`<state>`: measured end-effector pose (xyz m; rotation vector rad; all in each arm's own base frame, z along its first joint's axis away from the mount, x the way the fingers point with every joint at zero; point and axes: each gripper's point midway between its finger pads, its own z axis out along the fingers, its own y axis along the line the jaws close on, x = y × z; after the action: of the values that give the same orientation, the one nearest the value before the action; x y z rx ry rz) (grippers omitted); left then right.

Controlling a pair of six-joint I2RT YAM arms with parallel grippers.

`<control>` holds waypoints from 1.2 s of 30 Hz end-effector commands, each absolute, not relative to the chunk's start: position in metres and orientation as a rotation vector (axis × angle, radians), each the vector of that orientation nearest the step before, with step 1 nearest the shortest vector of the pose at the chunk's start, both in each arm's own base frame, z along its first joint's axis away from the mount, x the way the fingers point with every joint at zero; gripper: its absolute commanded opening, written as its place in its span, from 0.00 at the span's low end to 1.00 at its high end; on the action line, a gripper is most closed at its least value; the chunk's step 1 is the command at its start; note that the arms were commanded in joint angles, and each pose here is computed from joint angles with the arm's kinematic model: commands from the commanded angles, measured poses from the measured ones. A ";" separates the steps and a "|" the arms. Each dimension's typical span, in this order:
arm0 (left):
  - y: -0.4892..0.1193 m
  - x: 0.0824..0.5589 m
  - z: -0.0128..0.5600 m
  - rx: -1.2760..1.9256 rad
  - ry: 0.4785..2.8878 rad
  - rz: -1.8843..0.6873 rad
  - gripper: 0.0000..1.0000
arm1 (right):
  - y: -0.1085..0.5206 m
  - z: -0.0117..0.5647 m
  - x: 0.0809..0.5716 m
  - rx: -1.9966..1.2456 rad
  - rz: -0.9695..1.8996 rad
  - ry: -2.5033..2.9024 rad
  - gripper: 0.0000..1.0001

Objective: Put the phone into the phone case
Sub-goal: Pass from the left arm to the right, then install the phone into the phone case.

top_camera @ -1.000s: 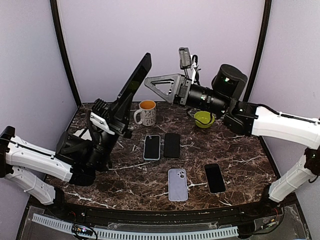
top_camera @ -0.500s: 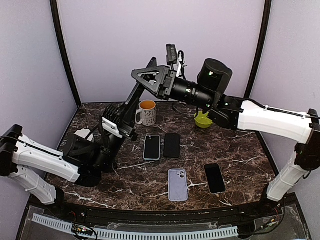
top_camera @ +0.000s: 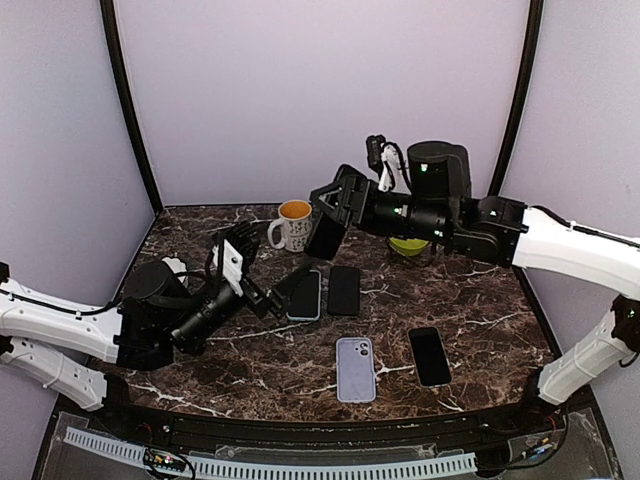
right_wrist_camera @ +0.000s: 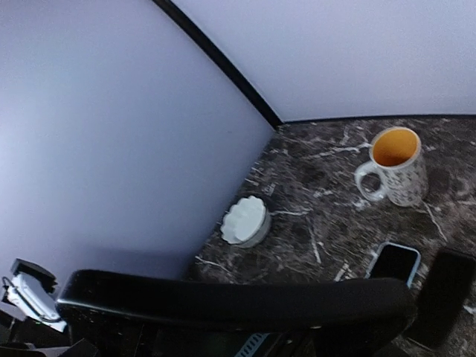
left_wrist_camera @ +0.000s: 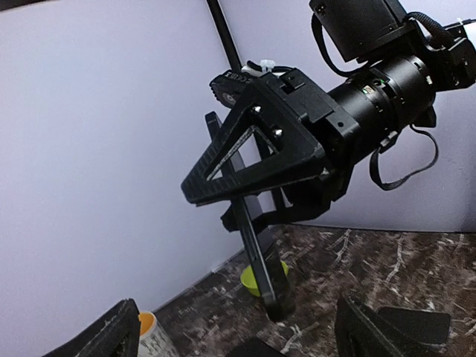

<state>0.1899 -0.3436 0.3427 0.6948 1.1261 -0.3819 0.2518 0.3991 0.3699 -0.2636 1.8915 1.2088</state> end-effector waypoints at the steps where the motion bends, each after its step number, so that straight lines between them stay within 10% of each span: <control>1: -0.329 0.172 0.239 0.817 1.582 -0.581 0.95 | 0.355 0.262 0.255 -0.112 0.771 2.234 0.05; 14: -0.284 0.196 0.166 0.612 2.041 -0.557 0.99 | 0.367 0.088 0.193 -0.052 0.227 2.685 0.00; 36: -0.284 0.202 0.165 0.601 2.036 -0.564 0.99 | 0.341 0.040 0.173 -0.159 0.011 2.823 0.00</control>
<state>0.1994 -0.2842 0.1641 0.6085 2.0352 -0.5681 0.1706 0.3432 0.0412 -0.1334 2.8321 0.0433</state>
